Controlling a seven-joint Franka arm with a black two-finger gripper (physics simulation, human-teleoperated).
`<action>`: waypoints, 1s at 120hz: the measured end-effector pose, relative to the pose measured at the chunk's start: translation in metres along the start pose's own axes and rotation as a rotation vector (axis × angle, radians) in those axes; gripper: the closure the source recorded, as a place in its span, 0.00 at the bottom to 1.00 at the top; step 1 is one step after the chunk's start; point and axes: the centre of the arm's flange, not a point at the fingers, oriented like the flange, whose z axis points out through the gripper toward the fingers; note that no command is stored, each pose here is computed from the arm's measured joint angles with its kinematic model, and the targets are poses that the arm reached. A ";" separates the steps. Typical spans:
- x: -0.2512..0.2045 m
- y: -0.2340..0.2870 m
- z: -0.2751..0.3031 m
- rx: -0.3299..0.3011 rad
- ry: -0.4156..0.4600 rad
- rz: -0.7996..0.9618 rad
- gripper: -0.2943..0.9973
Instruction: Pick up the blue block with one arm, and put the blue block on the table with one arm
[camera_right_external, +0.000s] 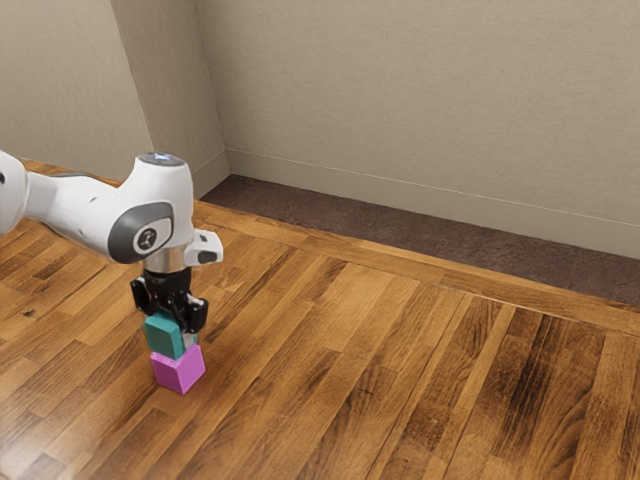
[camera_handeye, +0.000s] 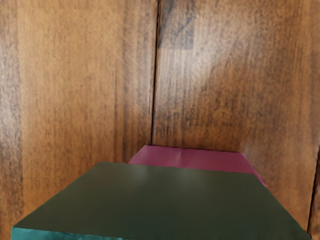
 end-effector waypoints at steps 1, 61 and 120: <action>0.001 0.000 -0.002 0.000 0.004 0.000 0.44; 0.000 -0.077 0.005 -0.015 -0.008 -0.142 0.47; -0.004 -0.106 0.049 -0.025 -0.102 -0.191 0.41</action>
